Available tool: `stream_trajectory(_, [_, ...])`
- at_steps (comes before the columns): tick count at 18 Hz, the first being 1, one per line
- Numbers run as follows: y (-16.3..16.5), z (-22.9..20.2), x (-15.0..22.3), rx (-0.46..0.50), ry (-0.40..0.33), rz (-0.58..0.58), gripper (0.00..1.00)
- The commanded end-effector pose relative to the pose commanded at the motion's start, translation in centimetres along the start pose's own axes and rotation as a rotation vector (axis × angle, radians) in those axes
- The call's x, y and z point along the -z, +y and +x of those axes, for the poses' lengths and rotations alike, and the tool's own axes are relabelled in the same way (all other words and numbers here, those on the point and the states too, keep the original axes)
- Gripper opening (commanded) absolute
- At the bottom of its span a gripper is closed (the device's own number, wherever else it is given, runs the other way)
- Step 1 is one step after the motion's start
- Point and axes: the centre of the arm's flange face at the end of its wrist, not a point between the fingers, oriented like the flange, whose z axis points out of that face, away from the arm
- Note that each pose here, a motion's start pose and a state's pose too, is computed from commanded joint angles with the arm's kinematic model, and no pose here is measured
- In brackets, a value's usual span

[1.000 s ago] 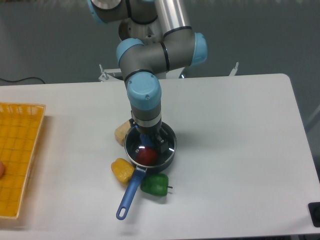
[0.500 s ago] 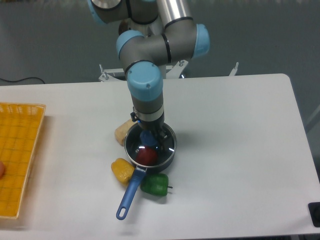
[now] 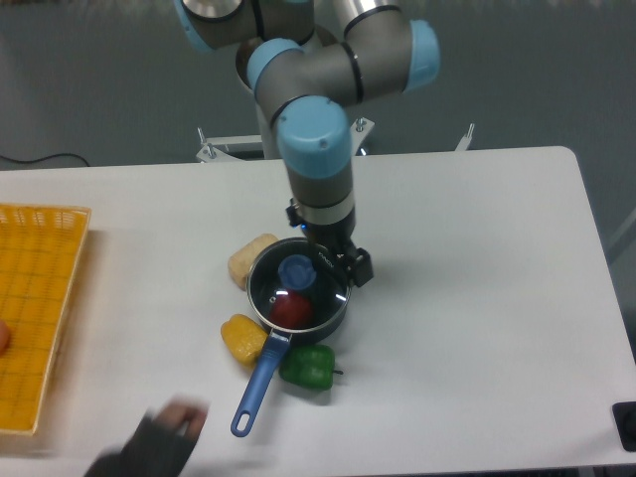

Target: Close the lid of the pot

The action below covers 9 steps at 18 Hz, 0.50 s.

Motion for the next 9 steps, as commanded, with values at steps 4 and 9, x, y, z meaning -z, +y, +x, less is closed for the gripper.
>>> stream_trajectory(4, [3.7,-1.6,0.2,-0.005,0.011,0.001,1.00])
stream_trajectory(9, [6.0,-4.3,0.4,-0.028,-0.003,0.067,1.00])
